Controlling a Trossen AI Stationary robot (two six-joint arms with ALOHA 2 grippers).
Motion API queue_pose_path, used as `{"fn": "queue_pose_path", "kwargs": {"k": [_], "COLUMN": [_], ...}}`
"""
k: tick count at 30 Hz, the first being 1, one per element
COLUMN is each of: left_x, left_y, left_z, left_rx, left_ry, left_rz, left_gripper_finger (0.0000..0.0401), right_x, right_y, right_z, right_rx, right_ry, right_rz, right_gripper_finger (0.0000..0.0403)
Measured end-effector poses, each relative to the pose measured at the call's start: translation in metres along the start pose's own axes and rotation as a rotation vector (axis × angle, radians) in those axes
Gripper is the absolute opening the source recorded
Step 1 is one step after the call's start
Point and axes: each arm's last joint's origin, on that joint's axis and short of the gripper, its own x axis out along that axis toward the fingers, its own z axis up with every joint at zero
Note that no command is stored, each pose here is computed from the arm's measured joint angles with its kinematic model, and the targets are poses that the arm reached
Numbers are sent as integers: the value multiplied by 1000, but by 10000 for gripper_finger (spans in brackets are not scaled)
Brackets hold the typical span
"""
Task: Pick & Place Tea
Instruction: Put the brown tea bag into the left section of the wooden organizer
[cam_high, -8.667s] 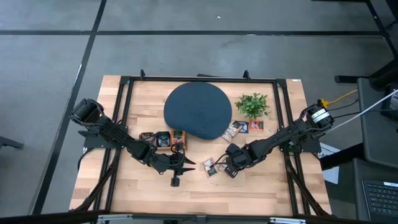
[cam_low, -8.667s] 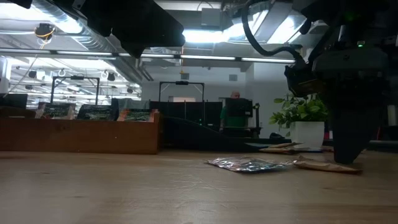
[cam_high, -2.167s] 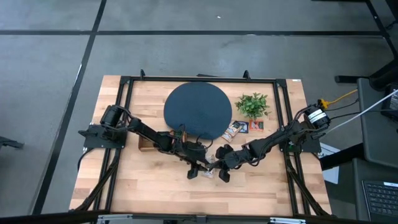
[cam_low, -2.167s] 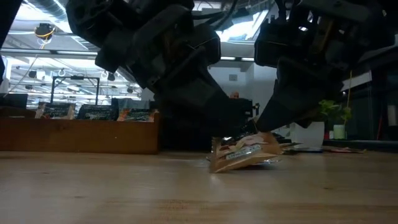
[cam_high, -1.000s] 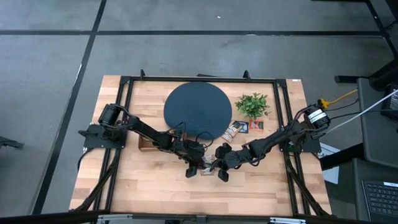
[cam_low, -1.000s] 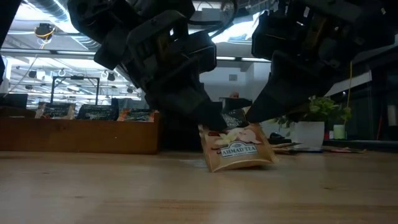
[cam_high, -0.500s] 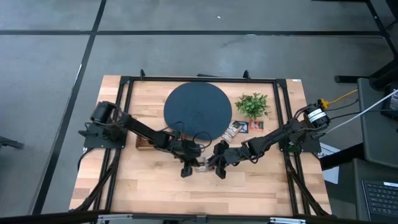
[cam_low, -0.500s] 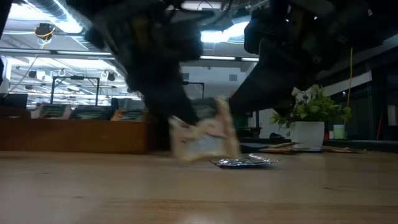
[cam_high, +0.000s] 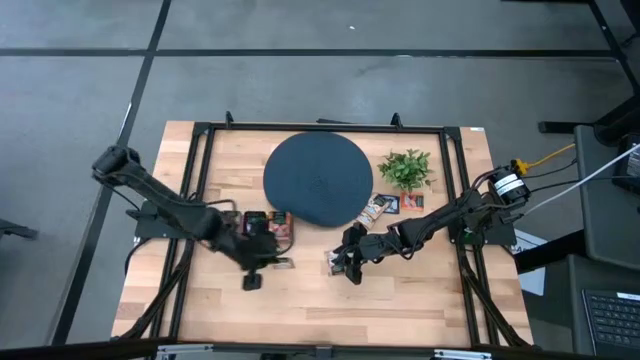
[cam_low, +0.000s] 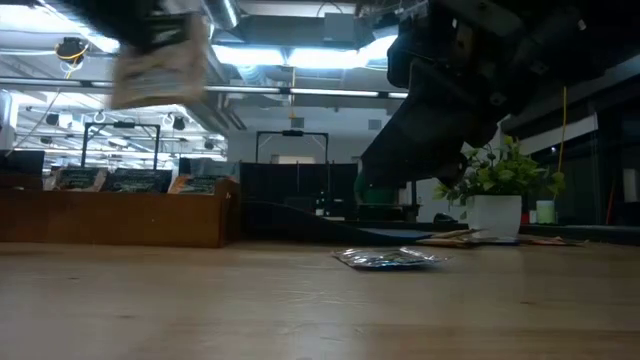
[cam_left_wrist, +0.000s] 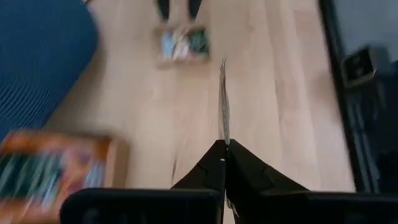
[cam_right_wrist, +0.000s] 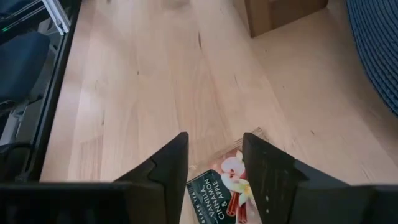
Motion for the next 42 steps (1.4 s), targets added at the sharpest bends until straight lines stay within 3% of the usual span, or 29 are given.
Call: {"fn": "queue_pose_path", "kwargs": {"k": [9,16,26,32,42], "left_x": [-47,-59,-58,-61,-55], "left_y": [3,19,50,59,63], "left_z": [-50,-83,-118,-124,-134], "left_rx": [-98,-174,-205,-211,-186], "left_ry": [176,240,221,126,154], "left_rz": [294,474,523,525,497], "left_gripper_finger": [3,3,3,3,3], "right_x": [0,0,0,0,0], "right_y": [0,0,0,-1,-2], "right_z": [0,0,0,1,1], "right_rx": [-2,-25,-45,-49,-51], "right_ry": [0,0,-7,-30,-29], "right_rz": [0,-1,-13,-48,-47], "right_gripper_finger": [154,154,154,154,154]}}
